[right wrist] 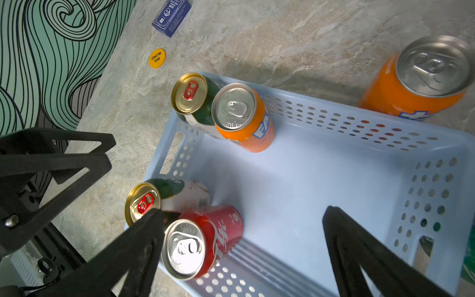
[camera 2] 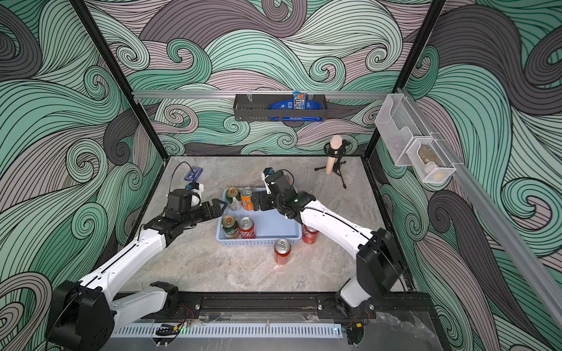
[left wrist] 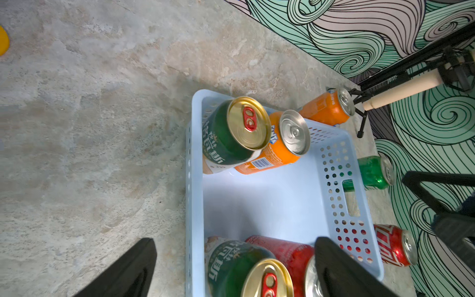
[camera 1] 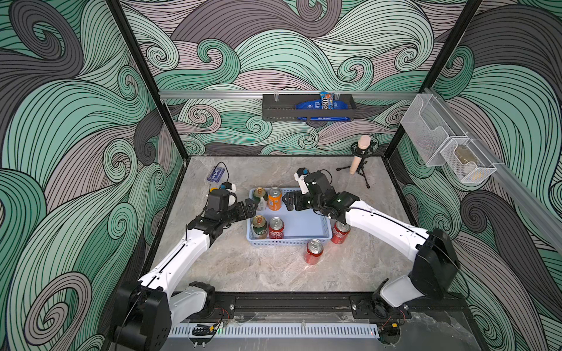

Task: Take out the drinks from the basket
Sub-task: Pick up the drink from the basket.

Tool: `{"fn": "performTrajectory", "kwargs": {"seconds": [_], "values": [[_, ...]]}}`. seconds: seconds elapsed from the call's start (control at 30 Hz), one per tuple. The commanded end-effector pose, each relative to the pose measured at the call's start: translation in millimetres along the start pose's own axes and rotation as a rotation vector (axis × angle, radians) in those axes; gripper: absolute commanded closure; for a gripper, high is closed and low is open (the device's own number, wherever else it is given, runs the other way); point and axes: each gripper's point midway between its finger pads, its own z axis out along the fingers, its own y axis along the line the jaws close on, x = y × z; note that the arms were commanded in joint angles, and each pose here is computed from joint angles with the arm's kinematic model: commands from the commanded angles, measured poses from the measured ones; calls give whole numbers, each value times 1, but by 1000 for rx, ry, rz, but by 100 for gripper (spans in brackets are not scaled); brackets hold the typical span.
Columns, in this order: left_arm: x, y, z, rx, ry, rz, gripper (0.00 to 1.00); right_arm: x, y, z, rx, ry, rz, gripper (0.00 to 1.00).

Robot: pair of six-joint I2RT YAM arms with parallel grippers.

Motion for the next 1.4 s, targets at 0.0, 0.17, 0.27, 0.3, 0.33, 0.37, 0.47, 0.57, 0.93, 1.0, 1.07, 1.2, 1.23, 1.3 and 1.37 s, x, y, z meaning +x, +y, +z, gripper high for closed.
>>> {"fn": "performTrajectory", "kwargs": {"seconds": [0.0,0.17,0.27,0.3,0.33,0.37,0.47,0.57,0.93,1.0,1.07,1.2,1.23,1.3,1.37], "values": [[-25,-7,-7,22,-75,-5,1,-10,10,15,-55,9,-15,5],[-19,-9,-7,60,-63,-7,1,-19,17,41,-83,31,-36,6],[-17,-7,-7,61,-76,-9,1,-24,16,53,-88,27,-38,6],[-19,-7,-8,63,-88,-8,1,-25,15,57,-93,26,-35,6],[-21,-6,-7,64,-94,-11,1,-25,15,60,-101,28,-31,6],[-22,-5,-7,64,-97,-15,1,-26,13,63,-104,30,-27,6],[-22,0,-1,72,-79,-45,1,-26,10,72,-114,34,-26,7],[-20,1,5,99,-37,-72,1,-25,12,77,-130,29,-55,7],[-13,9,15,97,29,-110,2,-23,18,84,-175,52,-52,7],[-17,8,12,97,14,-102,2,-20,18,84,-182,61,-48,7],[-20,5,8,103,-4,-92,2,-18,20,85,-192,68,-44,7],[-22,4,2,102,-24,-79,2,-16,19,91,-185,76,-41,7],[-21,4,1,103,-23,-76,2,-16,15,93,-168,75,-38,7],[-22,3,-1,105,-27,-74,2,-15,10,97,-142,73,-41,7],[-23,2,-2,110,-36,-69,2,-16,7,100,-122,68,-43,7]]}}
